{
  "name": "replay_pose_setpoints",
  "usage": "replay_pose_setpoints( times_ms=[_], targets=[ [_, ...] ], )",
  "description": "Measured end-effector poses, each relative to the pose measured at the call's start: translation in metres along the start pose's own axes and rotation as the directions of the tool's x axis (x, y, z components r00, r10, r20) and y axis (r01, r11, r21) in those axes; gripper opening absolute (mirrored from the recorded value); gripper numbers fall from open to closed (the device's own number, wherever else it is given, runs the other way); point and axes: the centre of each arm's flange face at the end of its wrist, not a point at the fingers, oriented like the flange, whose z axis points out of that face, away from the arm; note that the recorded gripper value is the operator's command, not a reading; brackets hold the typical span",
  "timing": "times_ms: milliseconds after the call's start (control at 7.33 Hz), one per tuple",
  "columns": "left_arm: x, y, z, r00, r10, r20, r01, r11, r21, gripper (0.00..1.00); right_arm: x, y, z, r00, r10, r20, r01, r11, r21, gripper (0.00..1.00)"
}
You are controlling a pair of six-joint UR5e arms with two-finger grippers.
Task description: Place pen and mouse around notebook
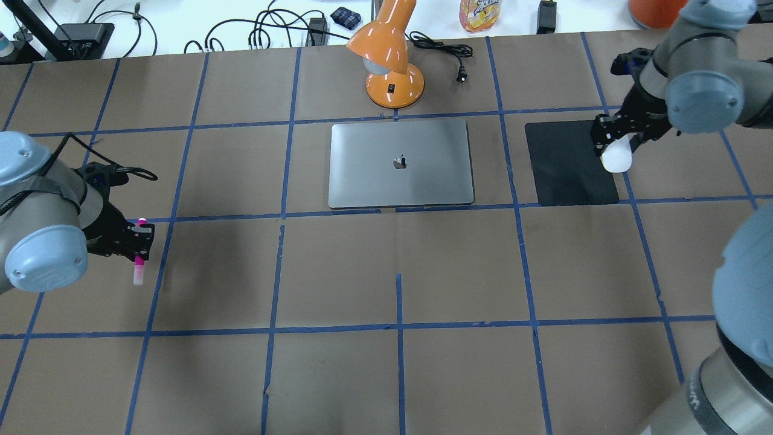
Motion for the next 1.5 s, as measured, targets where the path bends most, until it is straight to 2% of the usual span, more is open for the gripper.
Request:
replay_pose_setpoints(
  times_ms=[136, 273, 409, 545, 682, 818, 955, 1091, 1227, 1364, 1500],
  targets=[
    [0.046, 0.009, -0.010, 0.993, -0.119, -0.021, 0.119, 0.993, -0.013, 0.00, -0.023, -0.011, 0.015, 1.000, 0.025, -0.002, -0.025, 1.000, 0.003, 0.25],
    [0.094, 0.019, -0.015, 0.962, -0.268, -0.054, 0.267, 0.963, -0.030, 0.00, -0.034, -0.016, 0.031, 0.999, 0.036, -0.002, -0.036, 0.999, -0.002, 0.26],
    [0.145, 0.030, -0.021, 0.890, -0.449, -0.082, 0.446, 0.893, -0.060, 0.00, -0.038, -0.016, 0.043, 0.999, 0.039, -0.001, -0.039, 0.999, -0.007, 0.29],
    [0.200, 0.041, -0.029, 0.767, -0.634, -0.103, 0.625, 0.773, -0.110, 0.00, -0.039, -0.016, 0.050, 0.999, 0.038, 0.000, -0.038, 0.999, -0.011, 0.80],
    [0.251, 0.052, -0.038, 0.629, -0.770, -0.102, 0.752, 0.637, -0.170, 0.00, -0.038, -0.015, 0.054, 0.999, 0.036, 0.000, -0.036, 0.999, -0.014, 1.00],
    [0.298, 0.059, -0.045, 0.501, -0.861, -0.083, 0.833, 0.506, -0.223, 0.00, -0.037, -0.015, 0.053, 0.999, 0.035, -0.001, -0.036, 0.999, -0.015, 1.00],
    [0.338, 0.059, -0.048, 0.408, -0.911, -0.055, 0.878, 0.408, -0.249, 0.00, -0.036, -0.015, 0.050, 0.999, 0.038, -0.002, -0.038, 0.999, -0.016, 1.00],
    [0.369, 0.058, -0.041, 0.340, -0.940, -0.019, 0.908, 0.334, -0.253, 0.00, -0.036, -0.016, 0.041, 0.999, 0.042, -0.003, -0.042, 0.999, -0.009, 1.00],
    [0.391, 0.059, -0.026, 0.296, -0.955, 0.020, 0.928, 0.283, -0.242, 0.00, -0.037, -0.012, 0.020, 0.999, 0.046, -0.005, -0.046, 0.999, 0.001, 1.00],
    [0.405, 0.061, -0.012, 0.268, -0.962, 0.050, 0.941, 0.250, -0.230, 0.00, -0.042, -0.002, -0.011, 0.999, 0.049, -0.006, -0.049, 0.999, 0.005, 1.00],
    [0.414, 0.064, 0.000, 0.254, -0.965, 0.069, 0.947, 0.233, -0.221, 0.00, -0.055, 0.012, -0.047, 0.998, 0.055, -0.005, -0.055, 0.998, 0.004, 1.00]
  ],
)
